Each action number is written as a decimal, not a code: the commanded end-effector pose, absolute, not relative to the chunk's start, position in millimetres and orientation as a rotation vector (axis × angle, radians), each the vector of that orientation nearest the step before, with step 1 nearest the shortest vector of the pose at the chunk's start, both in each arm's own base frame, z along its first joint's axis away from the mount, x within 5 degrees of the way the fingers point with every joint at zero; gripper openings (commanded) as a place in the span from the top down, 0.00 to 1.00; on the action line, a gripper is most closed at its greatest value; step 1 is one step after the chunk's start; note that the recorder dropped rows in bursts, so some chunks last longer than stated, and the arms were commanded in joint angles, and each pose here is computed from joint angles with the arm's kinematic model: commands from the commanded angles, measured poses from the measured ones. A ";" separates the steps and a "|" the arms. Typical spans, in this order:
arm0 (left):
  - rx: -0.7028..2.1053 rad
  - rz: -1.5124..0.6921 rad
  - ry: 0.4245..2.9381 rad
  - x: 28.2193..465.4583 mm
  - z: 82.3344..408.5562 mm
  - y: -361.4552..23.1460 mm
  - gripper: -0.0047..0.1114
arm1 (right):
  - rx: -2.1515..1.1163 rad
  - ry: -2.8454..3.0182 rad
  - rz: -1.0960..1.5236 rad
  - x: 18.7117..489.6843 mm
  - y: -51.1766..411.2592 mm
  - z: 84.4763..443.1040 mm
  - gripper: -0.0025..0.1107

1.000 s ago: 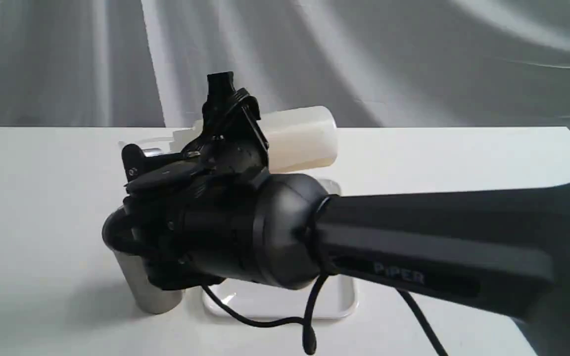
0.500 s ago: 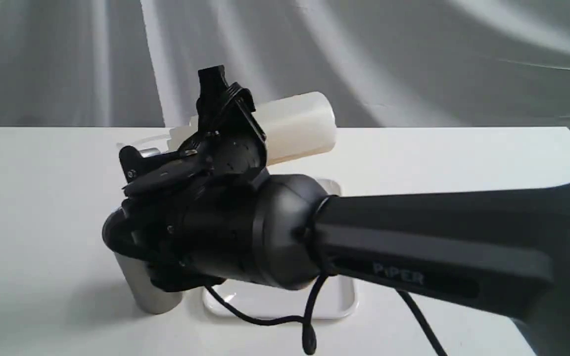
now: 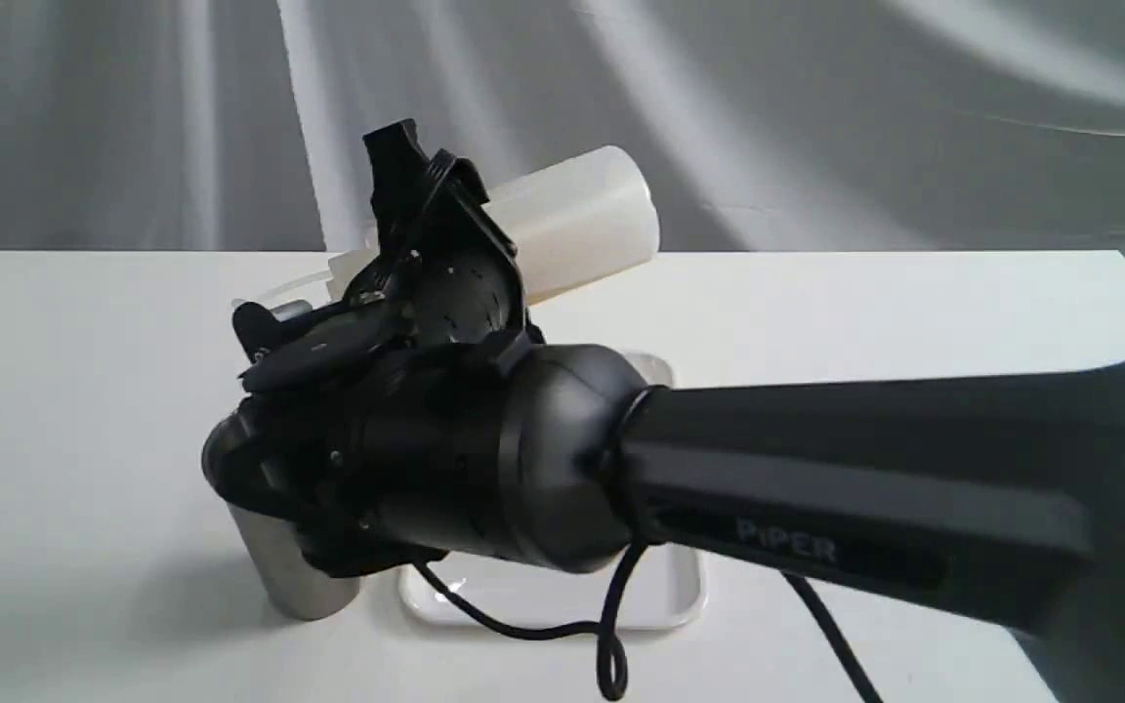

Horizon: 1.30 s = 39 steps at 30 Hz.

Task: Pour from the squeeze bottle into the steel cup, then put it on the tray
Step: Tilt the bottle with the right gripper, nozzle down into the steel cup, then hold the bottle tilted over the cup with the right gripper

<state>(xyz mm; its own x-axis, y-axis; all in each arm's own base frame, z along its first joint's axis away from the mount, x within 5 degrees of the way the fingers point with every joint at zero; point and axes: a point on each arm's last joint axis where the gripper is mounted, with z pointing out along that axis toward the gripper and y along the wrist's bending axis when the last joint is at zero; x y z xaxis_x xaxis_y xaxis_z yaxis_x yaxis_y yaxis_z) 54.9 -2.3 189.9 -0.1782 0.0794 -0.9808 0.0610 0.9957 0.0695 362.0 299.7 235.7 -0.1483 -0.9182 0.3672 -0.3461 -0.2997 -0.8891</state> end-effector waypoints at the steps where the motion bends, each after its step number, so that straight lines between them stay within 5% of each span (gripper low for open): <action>1: 0.108 0.011 1.746 55.0 189.1 -2.7 0.96 | -1.593 1.347 -1.546 363.0 298.4 249.6 0.98; 39: 0.106 0.009 1.746 55.0 189.1 -2.7 0.96 | -1.712 1.221 -1.654 363.7 299.2 252.1 0.98</action>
